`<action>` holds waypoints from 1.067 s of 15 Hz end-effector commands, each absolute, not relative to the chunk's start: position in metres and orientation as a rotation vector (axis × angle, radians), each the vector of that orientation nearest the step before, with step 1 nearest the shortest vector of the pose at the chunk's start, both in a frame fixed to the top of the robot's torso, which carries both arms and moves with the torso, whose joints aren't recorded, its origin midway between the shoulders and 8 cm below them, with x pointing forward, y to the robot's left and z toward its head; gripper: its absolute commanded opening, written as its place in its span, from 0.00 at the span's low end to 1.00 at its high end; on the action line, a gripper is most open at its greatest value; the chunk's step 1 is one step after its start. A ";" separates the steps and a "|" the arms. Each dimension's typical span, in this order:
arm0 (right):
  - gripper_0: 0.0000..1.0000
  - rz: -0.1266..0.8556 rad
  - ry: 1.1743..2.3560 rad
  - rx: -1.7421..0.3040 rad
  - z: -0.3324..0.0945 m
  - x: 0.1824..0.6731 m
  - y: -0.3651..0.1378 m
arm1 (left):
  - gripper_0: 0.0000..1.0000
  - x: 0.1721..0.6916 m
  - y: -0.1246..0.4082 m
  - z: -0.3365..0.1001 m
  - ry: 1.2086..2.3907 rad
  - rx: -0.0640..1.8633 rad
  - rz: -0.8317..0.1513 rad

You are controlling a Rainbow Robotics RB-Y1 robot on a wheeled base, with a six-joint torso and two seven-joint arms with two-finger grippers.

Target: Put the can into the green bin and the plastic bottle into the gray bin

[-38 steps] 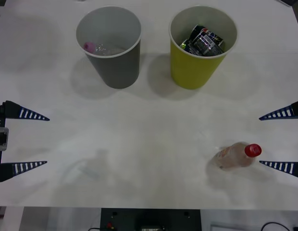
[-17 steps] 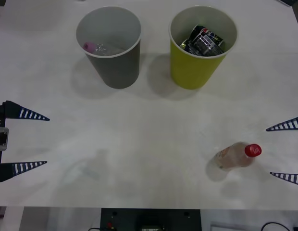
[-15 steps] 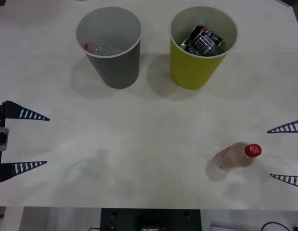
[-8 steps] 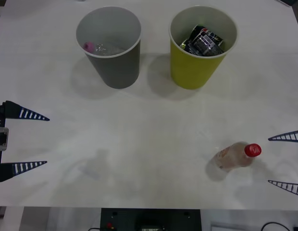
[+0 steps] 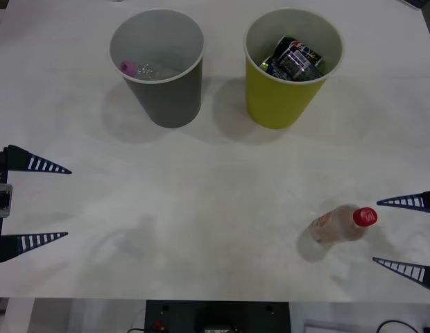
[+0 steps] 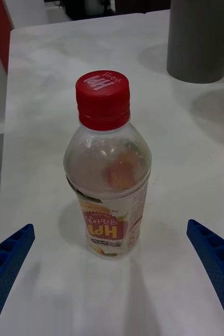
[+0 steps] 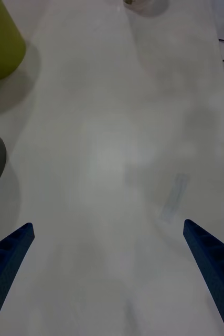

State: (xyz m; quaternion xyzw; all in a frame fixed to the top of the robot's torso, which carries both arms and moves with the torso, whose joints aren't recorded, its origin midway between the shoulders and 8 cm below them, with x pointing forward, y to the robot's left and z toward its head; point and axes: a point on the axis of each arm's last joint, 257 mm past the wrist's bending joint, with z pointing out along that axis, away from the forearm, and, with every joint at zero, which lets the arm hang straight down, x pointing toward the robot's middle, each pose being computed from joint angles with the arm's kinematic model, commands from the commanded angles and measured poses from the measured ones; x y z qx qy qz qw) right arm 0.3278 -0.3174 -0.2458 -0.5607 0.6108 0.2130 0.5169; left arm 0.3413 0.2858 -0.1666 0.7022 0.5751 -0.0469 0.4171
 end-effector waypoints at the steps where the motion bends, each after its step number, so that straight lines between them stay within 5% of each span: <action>1: 1.00 0.527 1.458 -1.287 -0.255 0.333 -0.311 | 0.98 0.341 0.286 -0.167 1.444 1.762 -0.118; 6: 1.00 0.618 1.437 -1.144 -0.278 0.341 -0.295 | 0.98 0.341 0.286 -0.167 1.444 1.762 -0.118; 16: 1.00 0.596 1.358 -1.046 -0.294 0.362 -0.264 | 0.98 0.341 0.286 -0.167 1.444 1.762 -0.118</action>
